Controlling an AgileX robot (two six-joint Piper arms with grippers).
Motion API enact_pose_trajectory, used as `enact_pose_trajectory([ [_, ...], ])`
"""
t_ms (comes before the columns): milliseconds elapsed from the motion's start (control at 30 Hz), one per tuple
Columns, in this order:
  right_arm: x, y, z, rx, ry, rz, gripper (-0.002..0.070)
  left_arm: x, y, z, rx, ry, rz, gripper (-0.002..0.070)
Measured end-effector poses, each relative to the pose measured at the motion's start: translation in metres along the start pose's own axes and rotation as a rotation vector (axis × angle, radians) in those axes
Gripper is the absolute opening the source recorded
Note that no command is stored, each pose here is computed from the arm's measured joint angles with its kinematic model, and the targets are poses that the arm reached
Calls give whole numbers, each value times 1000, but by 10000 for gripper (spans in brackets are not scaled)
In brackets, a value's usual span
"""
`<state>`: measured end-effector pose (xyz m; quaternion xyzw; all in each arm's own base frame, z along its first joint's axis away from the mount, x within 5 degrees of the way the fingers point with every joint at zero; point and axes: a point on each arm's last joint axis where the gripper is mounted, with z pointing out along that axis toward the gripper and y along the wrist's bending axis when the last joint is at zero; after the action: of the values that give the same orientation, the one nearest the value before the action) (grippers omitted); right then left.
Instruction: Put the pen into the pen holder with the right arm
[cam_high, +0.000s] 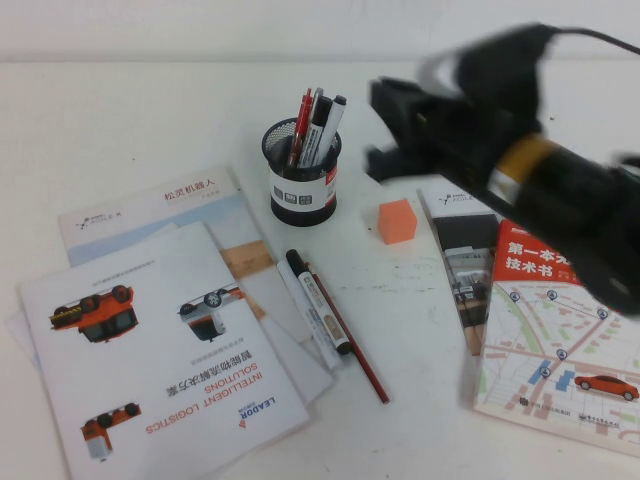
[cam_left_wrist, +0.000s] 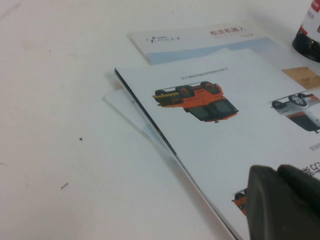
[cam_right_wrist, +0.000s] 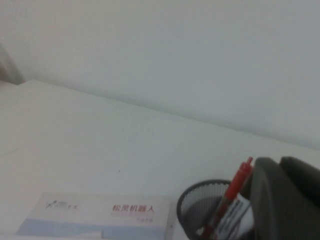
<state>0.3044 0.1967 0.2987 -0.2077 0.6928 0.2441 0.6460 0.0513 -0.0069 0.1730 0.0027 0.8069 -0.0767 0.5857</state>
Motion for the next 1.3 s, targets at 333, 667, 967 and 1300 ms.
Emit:
enact_pose_trajectory([
  [333,4,10,-97,3,-11,6,-17,0,0,0,0,0,0,-2],
  [667,29,-6,-136,77,-86,-41,-19,0,0,0,0,0,0,-2],
  [967,38,-16,-212,272,29,66,-19,0,0,0,0,0,0,-3],
  [1300,83,-15,-293,533,28,91,-19,0,0,0,0,0,0,-2],
])
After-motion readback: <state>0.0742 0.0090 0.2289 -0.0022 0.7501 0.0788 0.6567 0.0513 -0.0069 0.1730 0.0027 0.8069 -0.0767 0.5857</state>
